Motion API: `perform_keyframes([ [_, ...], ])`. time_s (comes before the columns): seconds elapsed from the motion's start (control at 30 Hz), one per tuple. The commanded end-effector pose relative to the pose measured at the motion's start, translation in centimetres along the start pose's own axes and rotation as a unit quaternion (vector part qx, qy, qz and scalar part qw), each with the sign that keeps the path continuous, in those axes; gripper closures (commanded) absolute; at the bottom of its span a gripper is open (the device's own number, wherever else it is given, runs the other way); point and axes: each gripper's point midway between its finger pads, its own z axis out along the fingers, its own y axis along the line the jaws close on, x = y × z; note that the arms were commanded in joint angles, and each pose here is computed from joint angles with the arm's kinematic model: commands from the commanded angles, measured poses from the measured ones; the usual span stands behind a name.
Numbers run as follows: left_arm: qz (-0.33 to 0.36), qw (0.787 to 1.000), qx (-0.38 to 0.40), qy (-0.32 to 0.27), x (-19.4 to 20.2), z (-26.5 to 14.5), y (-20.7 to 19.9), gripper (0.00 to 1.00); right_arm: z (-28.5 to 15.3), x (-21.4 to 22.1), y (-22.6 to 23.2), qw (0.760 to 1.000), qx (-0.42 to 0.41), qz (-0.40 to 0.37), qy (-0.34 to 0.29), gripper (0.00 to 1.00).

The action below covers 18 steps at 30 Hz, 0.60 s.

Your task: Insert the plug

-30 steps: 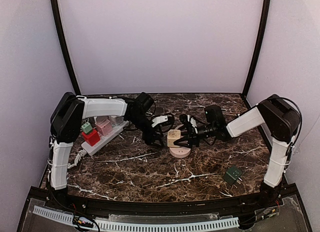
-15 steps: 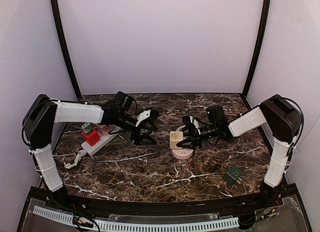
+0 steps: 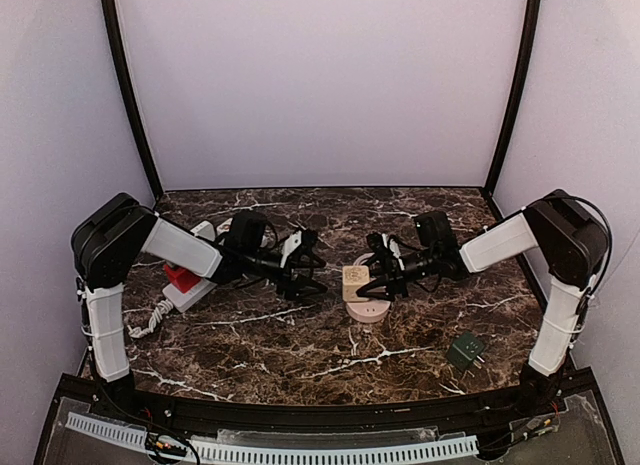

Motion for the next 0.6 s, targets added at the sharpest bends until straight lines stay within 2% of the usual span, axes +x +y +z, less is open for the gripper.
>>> perform_keyframes([
  [0.0, 0.01, 1.0, 0.01, -0.015, -0.5, 0.8, -0.7, 0.24, 0.3, 0.0, 0.3, 1.0, -0.019, 0.003, 0.007, 1.0],
  [0.27, 0.018, 1.0, 0.024, -0.008, -0.6, 2.0, -1.8, 0.23, 1.4, 5.8, 1.3, 0.998, -0.013, 0.039, 0.051, 1.0],
  [0.4, 0.01, 1.0, 0.029, 0.003, -0.2, 2.3, -2.5, 0.24, 1.8, 7.1, 1.0, 0.997, 0.0, 0.048, 0.054, 1.0],
  [0.57, 0.018, 1.0, 0.01, 0.014, 0.2, 2.3, -2.3, 0.28, 2.7, 9.0, 0.5, 0.994, 0.015, 0.058, 0.092, 1.0],
])
